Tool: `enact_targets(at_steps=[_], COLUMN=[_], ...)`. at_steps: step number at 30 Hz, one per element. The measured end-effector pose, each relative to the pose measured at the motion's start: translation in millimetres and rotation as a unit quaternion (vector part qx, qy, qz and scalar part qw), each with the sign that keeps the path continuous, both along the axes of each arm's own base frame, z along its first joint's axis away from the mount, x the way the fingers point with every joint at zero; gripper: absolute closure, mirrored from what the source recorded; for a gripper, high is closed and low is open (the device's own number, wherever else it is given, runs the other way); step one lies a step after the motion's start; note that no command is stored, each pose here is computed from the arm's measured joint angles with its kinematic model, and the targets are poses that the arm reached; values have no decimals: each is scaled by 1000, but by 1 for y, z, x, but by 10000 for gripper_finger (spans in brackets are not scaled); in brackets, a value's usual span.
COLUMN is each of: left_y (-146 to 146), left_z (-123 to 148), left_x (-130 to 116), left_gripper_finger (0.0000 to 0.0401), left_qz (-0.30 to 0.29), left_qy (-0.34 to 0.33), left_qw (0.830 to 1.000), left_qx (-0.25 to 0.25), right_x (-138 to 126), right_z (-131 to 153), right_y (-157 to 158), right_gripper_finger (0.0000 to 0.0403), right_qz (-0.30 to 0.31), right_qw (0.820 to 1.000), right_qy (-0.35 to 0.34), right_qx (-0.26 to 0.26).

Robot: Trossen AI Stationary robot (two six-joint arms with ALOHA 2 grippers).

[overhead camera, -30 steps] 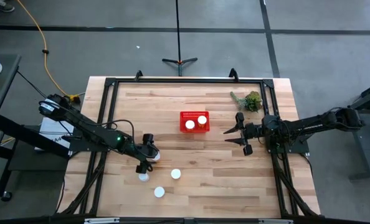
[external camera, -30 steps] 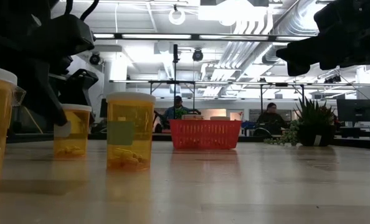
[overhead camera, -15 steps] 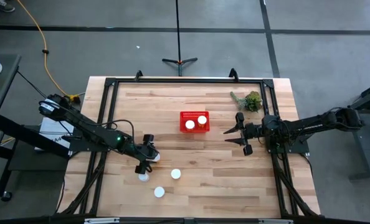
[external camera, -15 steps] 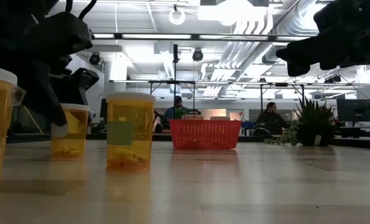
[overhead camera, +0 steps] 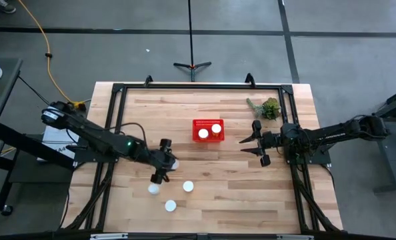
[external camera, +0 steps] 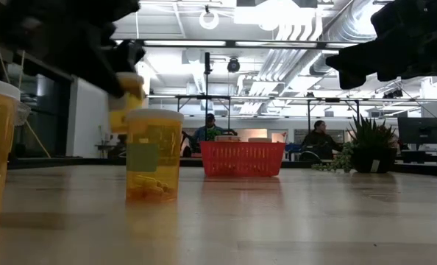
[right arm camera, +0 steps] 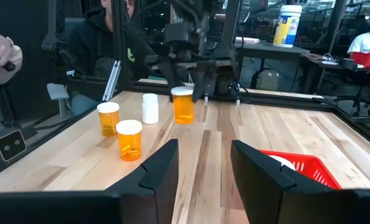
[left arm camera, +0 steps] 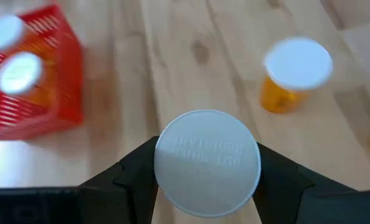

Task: Pick and place pill bottles into a basket
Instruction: Put the orange pill bottle into the red bin

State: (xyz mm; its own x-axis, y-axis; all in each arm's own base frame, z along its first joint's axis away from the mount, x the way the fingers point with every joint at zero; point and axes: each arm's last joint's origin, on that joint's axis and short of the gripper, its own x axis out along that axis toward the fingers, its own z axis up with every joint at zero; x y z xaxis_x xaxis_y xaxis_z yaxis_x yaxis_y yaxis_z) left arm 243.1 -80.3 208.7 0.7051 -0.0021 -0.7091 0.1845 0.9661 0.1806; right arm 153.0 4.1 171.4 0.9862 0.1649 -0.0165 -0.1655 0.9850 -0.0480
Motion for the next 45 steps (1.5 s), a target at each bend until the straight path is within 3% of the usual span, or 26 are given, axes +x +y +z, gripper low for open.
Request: enact_targets(at_steps=[12,25,33,37,45], left_y=[46,96,121,140,167], left_z=[47,60,51,35,37], left_x=[30,40,53,65,90], left_gripper_finger=[162,162,161,162,159], left_qz=[0,47,59,72,87], left_qy=[-57,-127,-147,-124,-108], left_qw=[998,991,987,990,990], left_qx=[-20,-16,-12,-3,-9], right_x=[0,0,0,0,0], right_z=[0,0,0,0,0], right_y=[0,-3,-3,-3,-3], right_gripper_finger=[264,264,264,264,264], right_qz=[0,-45,-58,-58,-58], right_qw=[1000,999,998,998,998], right_qy=[0,1,1,1,2], right_qx=[4,11,12,12,8])
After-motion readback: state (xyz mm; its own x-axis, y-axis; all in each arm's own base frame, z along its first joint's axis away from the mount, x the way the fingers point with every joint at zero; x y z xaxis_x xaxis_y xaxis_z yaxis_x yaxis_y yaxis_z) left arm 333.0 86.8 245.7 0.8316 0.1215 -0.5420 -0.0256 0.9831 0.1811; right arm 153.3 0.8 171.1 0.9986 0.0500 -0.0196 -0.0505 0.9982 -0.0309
